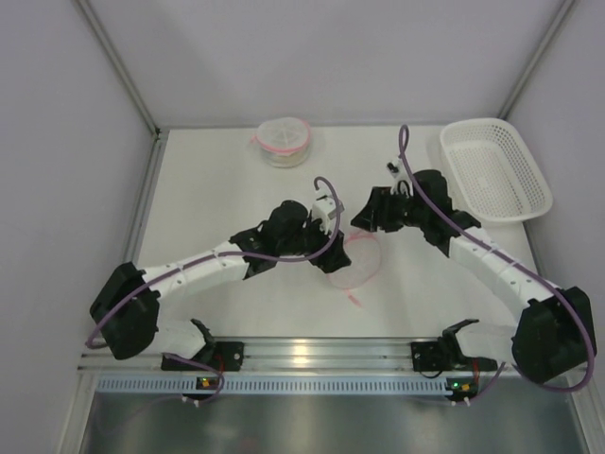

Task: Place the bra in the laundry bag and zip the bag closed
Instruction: Zip the zipper on the laundry bag.

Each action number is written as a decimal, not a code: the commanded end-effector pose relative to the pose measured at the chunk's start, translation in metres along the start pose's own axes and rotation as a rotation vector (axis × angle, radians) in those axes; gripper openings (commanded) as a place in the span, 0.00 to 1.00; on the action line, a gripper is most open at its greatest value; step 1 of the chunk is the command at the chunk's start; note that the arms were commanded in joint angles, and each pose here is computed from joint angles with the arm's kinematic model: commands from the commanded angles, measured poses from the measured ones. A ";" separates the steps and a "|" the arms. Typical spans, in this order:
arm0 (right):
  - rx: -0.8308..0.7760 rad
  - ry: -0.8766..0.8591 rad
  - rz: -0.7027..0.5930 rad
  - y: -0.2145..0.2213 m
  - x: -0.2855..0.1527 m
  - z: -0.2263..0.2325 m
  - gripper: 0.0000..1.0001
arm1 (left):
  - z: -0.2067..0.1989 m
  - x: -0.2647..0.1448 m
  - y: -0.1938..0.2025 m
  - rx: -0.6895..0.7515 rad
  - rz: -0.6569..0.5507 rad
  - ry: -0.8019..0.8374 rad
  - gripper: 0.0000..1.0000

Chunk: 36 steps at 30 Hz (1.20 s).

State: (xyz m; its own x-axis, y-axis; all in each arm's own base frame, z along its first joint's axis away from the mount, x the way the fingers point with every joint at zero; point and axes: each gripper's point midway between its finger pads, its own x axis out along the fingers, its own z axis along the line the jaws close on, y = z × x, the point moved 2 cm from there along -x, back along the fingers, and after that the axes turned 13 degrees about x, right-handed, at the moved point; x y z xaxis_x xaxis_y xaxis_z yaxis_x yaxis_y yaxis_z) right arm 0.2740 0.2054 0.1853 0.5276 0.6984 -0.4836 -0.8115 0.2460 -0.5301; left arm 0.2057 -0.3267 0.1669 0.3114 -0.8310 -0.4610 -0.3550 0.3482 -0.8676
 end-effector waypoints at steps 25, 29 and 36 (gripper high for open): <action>-0.093 0.103 0.014 0.002 0.009 0.024 0.52 | -0.001 0.009 -0.010 0.024 -0.076 0.008 0.44; -0.078 0.085 0.031 0.006 0.002 0.029 0.49 | 0.001 0.000 -0.017 0.029 -0.104 -0.022 0.53; -0.071 0.071 0.044 0.017 0.004 0.023 0.43 | 0.001 -0.011 -0.029 0.050 -0.126 -0.047 0.64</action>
State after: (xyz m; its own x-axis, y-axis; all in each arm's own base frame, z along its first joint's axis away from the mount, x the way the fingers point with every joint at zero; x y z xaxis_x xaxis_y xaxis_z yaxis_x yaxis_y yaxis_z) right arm 0.2619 0.2239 0.1848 0.5129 0.6363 -0.5763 -0.8224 0.1717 -0.5424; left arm 0.2100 -0.3255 0.1716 0.3595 -0.8322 -0.4222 -0.3233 0.3134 -0.8929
